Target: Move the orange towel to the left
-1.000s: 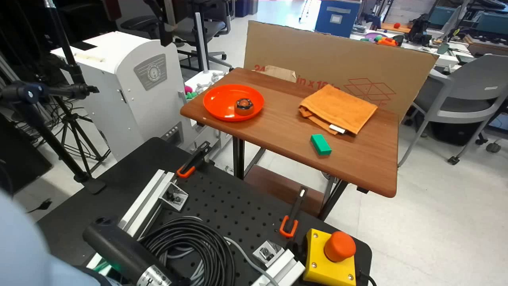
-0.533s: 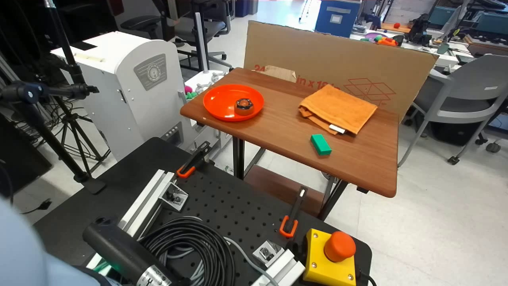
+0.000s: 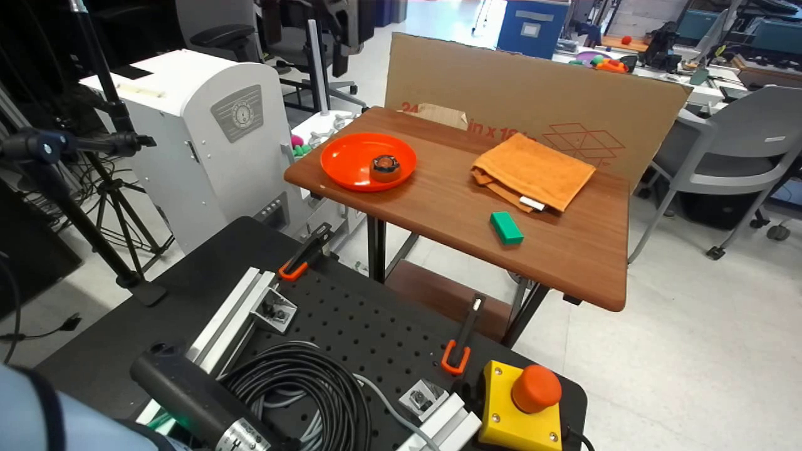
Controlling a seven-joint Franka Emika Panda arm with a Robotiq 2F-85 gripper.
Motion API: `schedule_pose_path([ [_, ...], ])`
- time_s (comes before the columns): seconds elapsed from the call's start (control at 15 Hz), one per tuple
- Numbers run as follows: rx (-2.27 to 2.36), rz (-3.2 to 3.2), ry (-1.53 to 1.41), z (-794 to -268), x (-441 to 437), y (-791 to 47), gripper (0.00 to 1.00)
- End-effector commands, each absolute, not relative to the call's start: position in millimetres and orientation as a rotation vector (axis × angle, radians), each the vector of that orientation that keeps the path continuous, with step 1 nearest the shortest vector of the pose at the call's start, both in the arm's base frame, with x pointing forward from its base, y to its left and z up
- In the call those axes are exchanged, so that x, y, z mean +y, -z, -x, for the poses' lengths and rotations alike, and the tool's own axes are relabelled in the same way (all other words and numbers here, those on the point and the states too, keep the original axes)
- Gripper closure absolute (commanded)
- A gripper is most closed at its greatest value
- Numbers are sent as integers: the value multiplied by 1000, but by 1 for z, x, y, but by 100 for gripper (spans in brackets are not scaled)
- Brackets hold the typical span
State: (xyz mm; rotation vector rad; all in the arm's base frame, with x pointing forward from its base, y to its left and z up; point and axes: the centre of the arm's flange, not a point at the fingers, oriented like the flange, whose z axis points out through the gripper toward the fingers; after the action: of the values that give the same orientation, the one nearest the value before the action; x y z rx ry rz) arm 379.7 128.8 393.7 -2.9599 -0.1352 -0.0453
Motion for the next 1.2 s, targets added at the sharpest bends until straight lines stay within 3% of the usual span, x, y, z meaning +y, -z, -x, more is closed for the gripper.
schedule_pose_path([
  [0.0,-133,3026,-36,-440,118,-375,0],
  [0.8,-331,3087,-318,-530,26,-295,0],
  [1.13,-182,3026,-265,-568,-11,-290,0],
])
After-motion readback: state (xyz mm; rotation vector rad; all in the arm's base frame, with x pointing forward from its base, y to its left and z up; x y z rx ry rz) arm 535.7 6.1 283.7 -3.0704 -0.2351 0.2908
